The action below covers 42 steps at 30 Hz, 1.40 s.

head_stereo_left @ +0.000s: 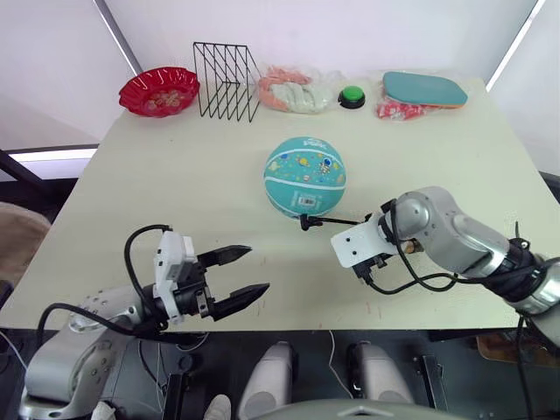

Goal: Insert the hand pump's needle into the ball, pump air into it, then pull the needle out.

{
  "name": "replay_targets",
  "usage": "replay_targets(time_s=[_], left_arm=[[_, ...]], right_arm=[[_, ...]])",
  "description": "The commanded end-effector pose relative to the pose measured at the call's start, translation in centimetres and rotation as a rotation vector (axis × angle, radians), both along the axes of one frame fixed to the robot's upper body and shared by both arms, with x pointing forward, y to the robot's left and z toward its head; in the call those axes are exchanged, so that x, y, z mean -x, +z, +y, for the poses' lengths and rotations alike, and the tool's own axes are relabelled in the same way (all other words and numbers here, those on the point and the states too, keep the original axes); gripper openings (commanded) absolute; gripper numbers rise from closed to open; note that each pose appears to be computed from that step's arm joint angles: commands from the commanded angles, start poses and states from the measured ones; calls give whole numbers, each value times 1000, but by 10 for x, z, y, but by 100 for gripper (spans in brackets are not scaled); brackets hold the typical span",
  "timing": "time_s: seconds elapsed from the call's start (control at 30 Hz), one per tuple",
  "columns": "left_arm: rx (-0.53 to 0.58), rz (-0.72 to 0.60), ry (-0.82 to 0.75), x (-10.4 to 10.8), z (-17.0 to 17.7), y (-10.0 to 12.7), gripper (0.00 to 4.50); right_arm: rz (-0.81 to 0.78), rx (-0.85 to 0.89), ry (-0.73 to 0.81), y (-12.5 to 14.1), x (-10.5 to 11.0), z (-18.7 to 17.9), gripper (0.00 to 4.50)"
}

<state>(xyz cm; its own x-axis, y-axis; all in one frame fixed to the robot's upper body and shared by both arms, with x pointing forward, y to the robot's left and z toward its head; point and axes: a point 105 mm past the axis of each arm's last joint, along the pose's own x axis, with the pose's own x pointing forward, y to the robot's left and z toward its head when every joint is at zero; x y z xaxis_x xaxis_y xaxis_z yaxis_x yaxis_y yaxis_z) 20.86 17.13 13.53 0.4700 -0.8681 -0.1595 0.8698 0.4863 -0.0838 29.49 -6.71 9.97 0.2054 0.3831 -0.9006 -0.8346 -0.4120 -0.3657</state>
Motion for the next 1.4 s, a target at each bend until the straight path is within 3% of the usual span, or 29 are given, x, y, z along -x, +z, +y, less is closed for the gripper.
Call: replay_targets(time_s=[0.03,0.17,0.27,0.33,0.37,0.57,0.87,1.07,1.4], left_arm=[[-15,-49,-3,2,3,14,450],[-30,-62,13,2,8,18,450],[-41,-55,21,3,10,17,450],[-43,-53,23,3,11,17,450],[-45,-52,23,3,11,17,450],[-68,-56,25,-3,11,15,450],[-86,-85,3,-18,11,21,450],[-98,-98,-21,-29,11,23,450],[-144,-186,-73,-72,6,35,450]], right_arm=[[45,29,-40,-16,-1,-11,187],[93,-26,-84,-29,-3,-10,187],[126,-86,-109,-32,-5,-9,315],[117,-107,-111,-30,-7,-10,424],[115,-126,-115,-29,-8,-9,449],[185,-495,-163,24,17,-13,449],[219,-810,-282,80,61,-43,449],[149,-904,-377,83,81,-68,449],[-43,-1013,-472,80,103,-83,449]])
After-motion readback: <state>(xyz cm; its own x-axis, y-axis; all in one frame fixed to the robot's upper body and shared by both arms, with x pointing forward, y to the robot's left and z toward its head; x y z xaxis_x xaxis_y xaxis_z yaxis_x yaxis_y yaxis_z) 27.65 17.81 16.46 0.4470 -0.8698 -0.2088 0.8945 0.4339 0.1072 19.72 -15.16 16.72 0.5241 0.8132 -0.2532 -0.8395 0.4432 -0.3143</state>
